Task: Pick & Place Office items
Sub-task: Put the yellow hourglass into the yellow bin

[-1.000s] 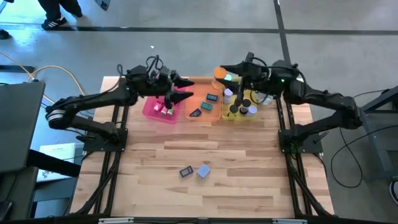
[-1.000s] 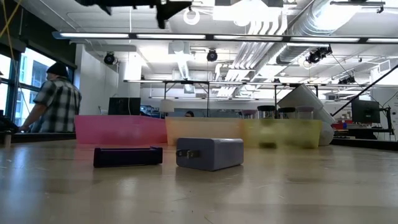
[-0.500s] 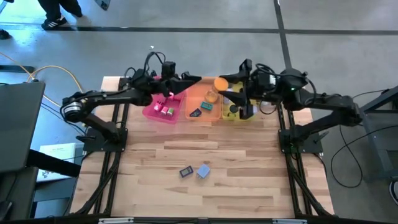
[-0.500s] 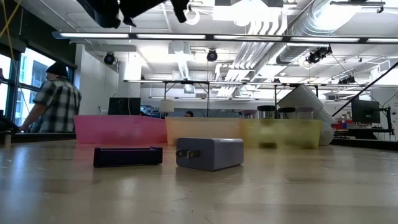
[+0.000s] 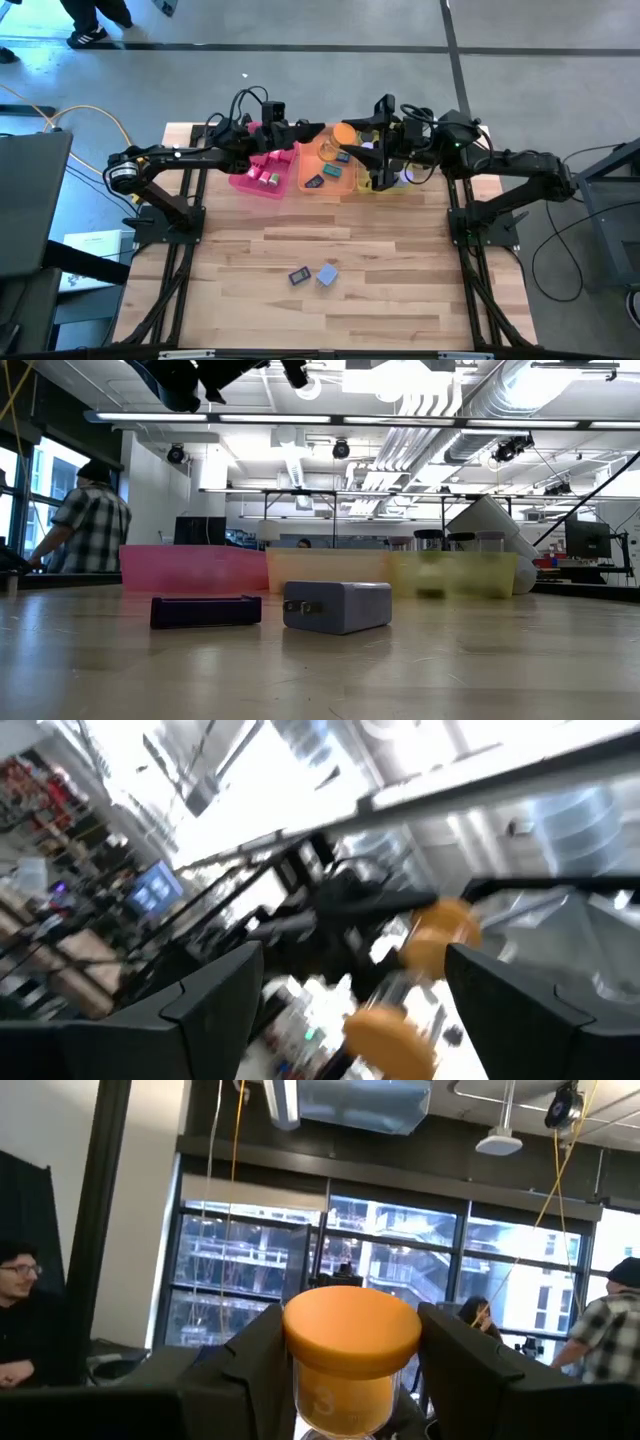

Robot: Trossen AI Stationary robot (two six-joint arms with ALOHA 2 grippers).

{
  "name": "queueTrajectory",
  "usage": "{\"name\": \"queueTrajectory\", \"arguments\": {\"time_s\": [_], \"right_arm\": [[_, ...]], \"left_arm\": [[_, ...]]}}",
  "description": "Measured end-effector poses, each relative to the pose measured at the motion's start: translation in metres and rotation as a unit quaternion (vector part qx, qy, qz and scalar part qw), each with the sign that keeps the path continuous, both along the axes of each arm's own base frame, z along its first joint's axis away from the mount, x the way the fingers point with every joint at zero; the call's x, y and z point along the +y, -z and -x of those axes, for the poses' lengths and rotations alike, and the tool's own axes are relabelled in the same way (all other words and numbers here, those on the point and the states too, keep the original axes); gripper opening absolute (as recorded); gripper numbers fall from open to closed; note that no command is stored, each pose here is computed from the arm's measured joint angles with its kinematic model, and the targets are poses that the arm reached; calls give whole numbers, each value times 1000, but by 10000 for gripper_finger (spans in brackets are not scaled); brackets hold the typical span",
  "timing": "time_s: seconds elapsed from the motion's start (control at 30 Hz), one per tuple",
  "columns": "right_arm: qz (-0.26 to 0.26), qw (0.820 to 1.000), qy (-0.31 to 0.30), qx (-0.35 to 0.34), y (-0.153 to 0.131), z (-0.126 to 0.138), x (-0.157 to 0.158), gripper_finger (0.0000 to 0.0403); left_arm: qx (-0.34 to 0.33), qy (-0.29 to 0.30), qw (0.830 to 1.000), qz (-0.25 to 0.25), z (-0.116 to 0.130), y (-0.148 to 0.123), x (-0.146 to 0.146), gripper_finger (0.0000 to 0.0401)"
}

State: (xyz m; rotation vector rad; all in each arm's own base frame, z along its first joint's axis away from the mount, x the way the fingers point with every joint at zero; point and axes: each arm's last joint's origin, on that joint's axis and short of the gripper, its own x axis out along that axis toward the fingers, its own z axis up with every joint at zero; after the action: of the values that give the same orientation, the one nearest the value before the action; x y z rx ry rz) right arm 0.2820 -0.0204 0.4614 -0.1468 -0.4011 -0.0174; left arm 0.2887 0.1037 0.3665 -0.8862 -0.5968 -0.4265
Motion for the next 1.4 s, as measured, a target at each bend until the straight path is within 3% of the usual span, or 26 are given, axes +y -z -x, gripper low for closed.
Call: {"name": "queueTrajectory", "arguments": {"time_s": [0.2,0.5,1.0,1.4], "right_arm": [[4,1000,-10,-24,0,-5,-9,176],[-14,997,-55,-43,0,-8,-18,176],[-19,995,-82,-45,0,-8,-15,176],[-16,996,-76,-44,0,-8,-17,176]], "left_arm": [[-19,4,999,37,2,-4,1,305],[-49,19,998,32,-5,-23,-18,305],[-24,66,995,66,-34,-16,-27,305],[-44,71,996,27,-30,-19,-29,305]]}}
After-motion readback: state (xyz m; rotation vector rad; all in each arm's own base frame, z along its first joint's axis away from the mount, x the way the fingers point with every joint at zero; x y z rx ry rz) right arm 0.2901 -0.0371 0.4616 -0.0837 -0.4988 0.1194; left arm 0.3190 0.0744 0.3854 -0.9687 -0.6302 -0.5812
